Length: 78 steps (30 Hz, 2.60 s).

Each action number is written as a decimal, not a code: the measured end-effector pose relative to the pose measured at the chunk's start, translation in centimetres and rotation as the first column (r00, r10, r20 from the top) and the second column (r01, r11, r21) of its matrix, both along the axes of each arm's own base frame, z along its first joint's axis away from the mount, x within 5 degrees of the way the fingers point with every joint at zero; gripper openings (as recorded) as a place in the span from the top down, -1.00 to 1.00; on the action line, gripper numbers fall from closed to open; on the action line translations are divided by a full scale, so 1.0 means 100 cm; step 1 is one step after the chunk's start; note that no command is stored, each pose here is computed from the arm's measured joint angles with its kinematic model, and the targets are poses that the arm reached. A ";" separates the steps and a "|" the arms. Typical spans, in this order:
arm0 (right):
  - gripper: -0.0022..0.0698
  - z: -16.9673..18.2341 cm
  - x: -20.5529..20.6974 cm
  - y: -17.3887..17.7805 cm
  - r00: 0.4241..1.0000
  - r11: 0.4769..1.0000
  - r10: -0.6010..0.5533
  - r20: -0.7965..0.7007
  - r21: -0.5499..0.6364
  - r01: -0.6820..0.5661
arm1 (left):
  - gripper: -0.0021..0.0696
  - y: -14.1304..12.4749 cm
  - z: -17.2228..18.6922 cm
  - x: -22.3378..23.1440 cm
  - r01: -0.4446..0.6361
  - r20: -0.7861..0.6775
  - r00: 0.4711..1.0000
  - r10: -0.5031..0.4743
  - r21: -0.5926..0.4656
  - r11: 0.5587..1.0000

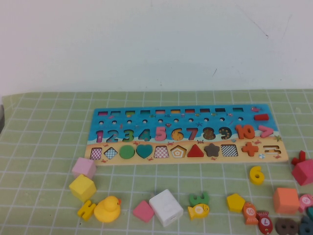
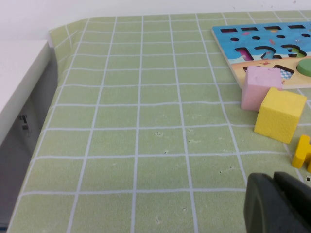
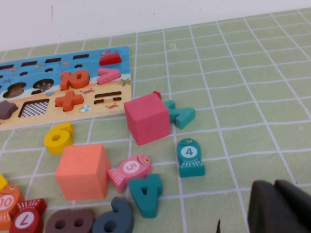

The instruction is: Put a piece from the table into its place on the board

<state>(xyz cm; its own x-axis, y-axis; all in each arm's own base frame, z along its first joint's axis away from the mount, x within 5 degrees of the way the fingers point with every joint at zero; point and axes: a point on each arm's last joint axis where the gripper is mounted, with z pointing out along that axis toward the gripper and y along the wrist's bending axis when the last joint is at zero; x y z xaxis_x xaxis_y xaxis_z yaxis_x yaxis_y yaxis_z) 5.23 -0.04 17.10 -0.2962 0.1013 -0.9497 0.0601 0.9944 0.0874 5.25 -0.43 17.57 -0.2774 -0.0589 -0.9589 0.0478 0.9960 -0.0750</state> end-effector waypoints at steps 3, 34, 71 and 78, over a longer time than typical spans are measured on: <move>0.95 0.000 0.000 0.000 1.000 1.000 0.000 0.000 0.000 0.000 | 0.95 0.000 0.000 0.000 0.000 0.000 1.000 0.000 0.000 1.000; 0.95 0.041 0.003 -0.004 0.895 0.999 -0.037 0.444 -0.016 0.049 | 0.95 0.000 0.000 0.000 0.000 0.000 1.000 0.000 0.000 1.000; 0.95 0.176 0.025 0.001 0.997 0.991 0.065 -0.034 -0.116 -0.069 | 0.95 0.000 0.000 0.000 0.000 0.000 1.000 0.000 0.000 1.000; 0.95 0.151 0.059 -0.001 0.964 0.992 0.075 -0.254 -0.079 -0.098 | 0.95 0.000 0.000 0.000 0.000 0.000 1.000 0.000 0.000 1.000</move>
